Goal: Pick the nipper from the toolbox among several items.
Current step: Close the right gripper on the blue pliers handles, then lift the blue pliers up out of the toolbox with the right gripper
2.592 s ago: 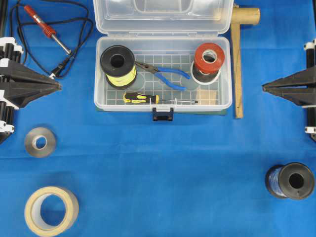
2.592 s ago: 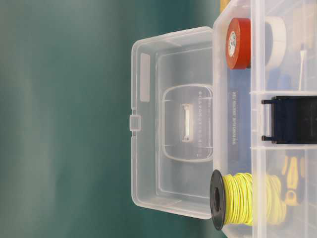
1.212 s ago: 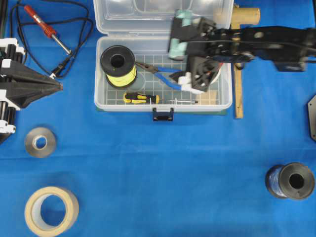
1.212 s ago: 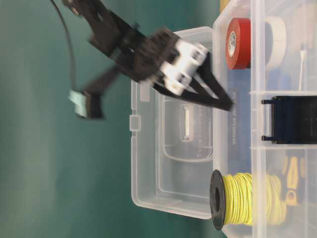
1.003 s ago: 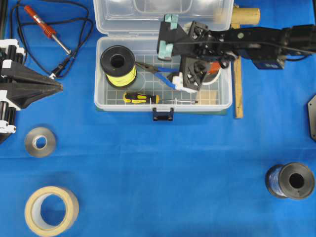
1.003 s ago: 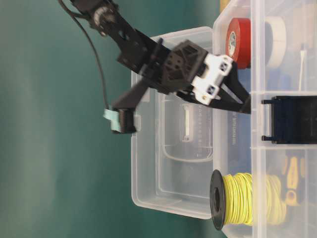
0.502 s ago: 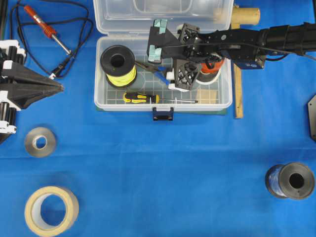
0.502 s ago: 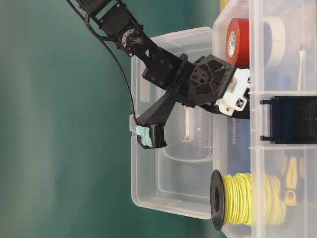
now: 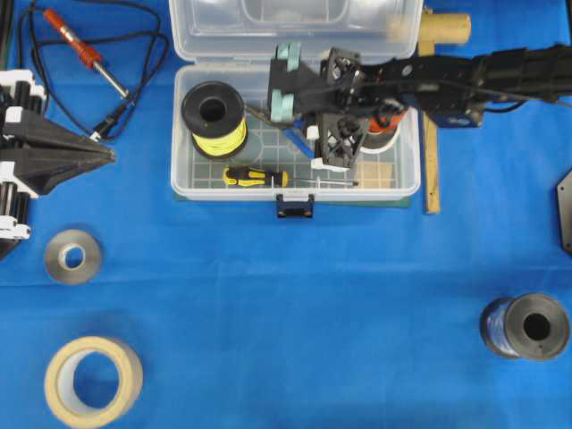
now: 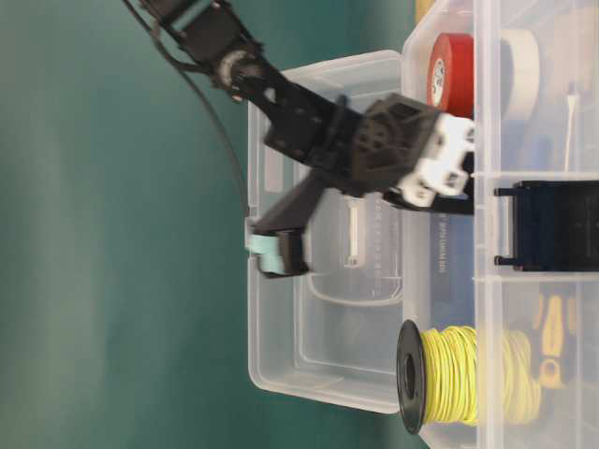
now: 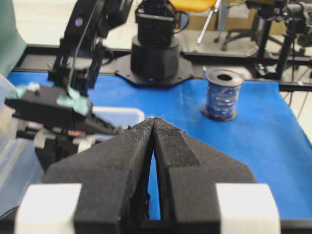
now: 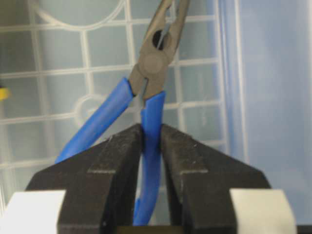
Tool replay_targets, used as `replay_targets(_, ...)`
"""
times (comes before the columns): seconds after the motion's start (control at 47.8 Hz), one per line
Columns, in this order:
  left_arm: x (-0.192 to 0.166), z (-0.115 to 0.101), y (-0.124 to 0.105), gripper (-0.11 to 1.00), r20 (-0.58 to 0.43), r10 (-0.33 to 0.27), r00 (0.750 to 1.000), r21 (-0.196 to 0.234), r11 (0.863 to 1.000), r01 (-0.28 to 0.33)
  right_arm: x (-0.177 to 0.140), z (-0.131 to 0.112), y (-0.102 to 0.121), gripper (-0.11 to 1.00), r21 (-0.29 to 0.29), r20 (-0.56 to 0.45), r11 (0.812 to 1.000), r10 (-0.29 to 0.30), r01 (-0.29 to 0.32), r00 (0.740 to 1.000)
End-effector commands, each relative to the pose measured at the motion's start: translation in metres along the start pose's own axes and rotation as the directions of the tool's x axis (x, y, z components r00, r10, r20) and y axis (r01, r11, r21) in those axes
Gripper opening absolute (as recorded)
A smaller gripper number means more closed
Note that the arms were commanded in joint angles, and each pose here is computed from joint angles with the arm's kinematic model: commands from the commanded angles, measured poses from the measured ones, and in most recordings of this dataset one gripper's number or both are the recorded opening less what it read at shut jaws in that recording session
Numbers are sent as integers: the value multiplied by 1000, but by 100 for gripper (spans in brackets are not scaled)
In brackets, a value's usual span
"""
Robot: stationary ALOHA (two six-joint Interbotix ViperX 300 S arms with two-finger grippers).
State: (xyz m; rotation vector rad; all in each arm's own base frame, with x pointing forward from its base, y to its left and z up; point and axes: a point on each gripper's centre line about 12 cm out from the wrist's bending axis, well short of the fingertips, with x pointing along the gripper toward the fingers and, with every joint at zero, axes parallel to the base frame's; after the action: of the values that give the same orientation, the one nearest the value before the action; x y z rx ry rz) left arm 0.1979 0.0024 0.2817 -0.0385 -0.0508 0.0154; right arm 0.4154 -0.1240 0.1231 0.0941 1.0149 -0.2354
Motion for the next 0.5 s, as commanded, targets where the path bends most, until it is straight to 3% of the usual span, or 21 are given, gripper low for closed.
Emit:
replay_targets(0.0,1,3,0,0,9,1,1000,0,1000,-1,-37,23,-2,13,0,96,1000,-7,7,995)
replay_targets(0.293,1,3,0,0,9,1,1000,0,1000,-1,-127,46,-7,13,16,232,1000,-22,19,973)
replay_targets(0.481,1,3,0,0,9,1,1000,0,1000,-1,-167,46,20,13,-22,313,999,29,-23,949)
